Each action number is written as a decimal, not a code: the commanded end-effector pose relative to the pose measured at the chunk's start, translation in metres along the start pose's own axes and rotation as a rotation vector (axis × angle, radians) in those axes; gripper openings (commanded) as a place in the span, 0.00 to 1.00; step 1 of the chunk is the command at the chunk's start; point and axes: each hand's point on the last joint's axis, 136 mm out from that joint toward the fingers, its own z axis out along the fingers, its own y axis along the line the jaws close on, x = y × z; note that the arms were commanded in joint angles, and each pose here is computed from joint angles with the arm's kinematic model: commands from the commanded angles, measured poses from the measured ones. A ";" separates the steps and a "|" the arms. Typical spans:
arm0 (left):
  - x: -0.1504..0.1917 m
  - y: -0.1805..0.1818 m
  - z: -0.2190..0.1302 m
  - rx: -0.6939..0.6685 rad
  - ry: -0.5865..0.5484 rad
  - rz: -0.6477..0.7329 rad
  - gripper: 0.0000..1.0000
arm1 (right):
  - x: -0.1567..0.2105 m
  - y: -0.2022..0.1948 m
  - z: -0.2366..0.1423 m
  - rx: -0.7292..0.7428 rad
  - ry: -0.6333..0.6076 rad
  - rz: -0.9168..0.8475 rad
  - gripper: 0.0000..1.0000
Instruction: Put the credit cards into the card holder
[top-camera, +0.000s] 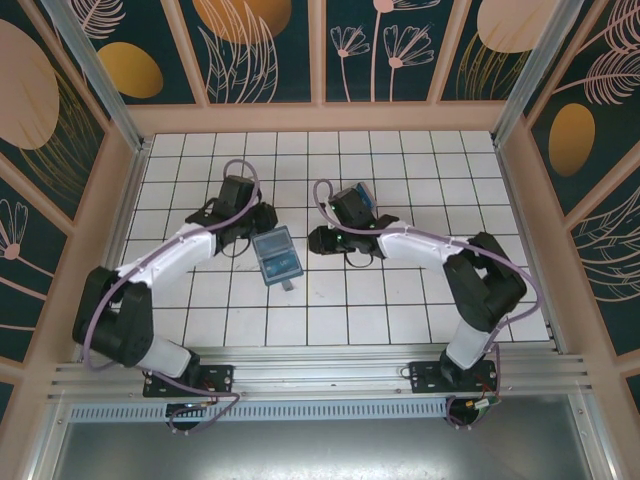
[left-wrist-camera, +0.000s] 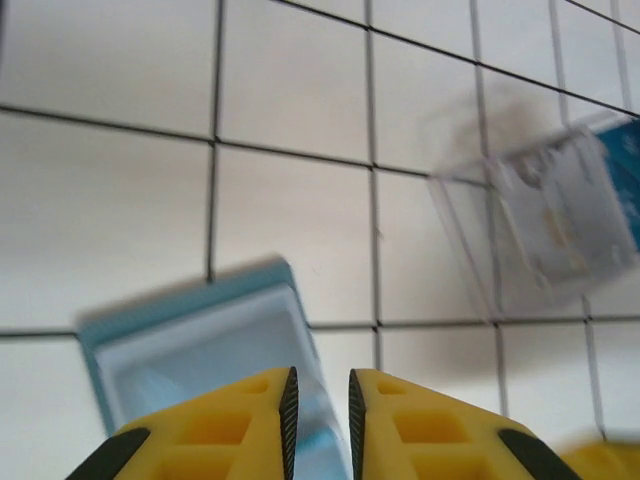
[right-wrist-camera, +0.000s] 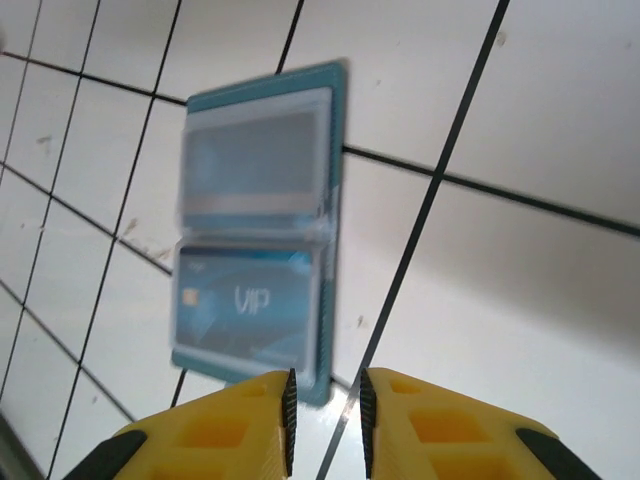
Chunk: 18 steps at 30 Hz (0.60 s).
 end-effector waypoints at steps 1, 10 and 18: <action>-0.011 0.030 0.023 -0.081 0.040 0.040 0.25 | 0.020 0.019 -0.009 -0.019 0.007 -0.018 0.28; -0.023 0.056 0.088 -0.095 0.145 0.044 0.26 | 0.087 0.105 0.058 -0.109 0.167 -0.145 0.29; 0.017 0.061 0.091 -0.041 0.225 0.021 0.28 | 0.091 0.070 0.091 -0.008 0.177 -0.085 0.28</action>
